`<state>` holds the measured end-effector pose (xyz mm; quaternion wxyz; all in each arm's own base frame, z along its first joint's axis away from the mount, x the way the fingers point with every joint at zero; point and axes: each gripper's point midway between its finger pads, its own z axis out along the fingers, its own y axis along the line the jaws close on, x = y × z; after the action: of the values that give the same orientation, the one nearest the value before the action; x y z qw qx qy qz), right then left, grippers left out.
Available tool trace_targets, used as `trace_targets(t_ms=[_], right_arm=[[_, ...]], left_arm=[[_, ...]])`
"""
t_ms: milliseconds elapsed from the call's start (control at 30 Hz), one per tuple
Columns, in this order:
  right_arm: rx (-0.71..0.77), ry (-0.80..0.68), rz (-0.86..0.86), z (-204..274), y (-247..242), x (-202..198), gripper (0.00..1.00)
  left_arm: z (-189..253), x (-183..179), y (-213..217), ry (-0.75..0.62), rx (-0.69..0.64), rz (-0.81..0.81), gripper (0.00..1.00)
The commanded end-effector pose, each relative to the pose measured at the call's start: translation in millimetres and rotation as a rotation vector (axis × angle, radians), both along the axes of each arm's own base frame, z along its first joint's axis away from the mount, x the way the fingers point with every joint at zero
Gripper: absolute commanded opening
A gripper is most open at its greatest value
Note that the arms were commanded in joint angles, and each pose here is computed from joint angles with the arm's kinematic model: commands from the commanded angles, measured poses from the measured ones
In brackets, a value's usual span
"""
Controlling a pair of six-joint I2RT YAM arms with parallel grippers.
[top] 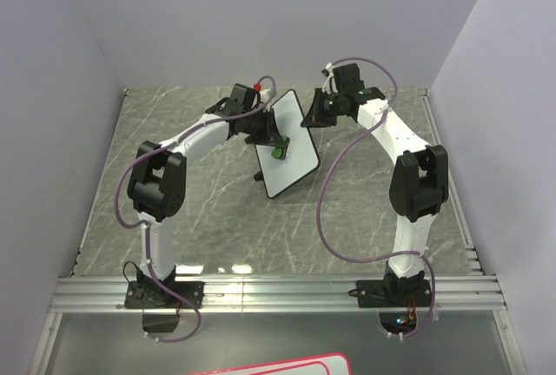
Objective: Erase the whiteboard
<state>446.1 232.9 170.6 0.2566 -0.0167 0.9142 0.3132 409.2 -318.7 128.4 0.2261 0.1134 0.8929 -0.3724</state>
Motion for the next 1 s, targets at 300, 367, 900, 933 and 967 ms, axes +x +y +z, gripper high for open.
trace_targets(t_ms=[300,367,900,933,967], right_arm=[[0.056,-0.036,0.085,30,25,-13,0.00],[0.055,-0.032,0.088,28,25,-13,0.00],[0.058,-0.011,0.095,20,31,-7,0.00],[0.059,-0.010,0.094,19,31,-6,0.00],[0.059,-0.007,0.090,19,30,-5,0.00]], left_arm=[[-26,58,50,0.104,-0.003,0.136,0.00],[-25,57,48,0.112,-0.002,0.120,0.01],[46,40,-13,0.012,-0.113,-0.013,0.00],[50,38,-14,0.002,-0.120,-0.019,0.00],[48,29,-16,0.013,-0.119,-0.028,0.00]])
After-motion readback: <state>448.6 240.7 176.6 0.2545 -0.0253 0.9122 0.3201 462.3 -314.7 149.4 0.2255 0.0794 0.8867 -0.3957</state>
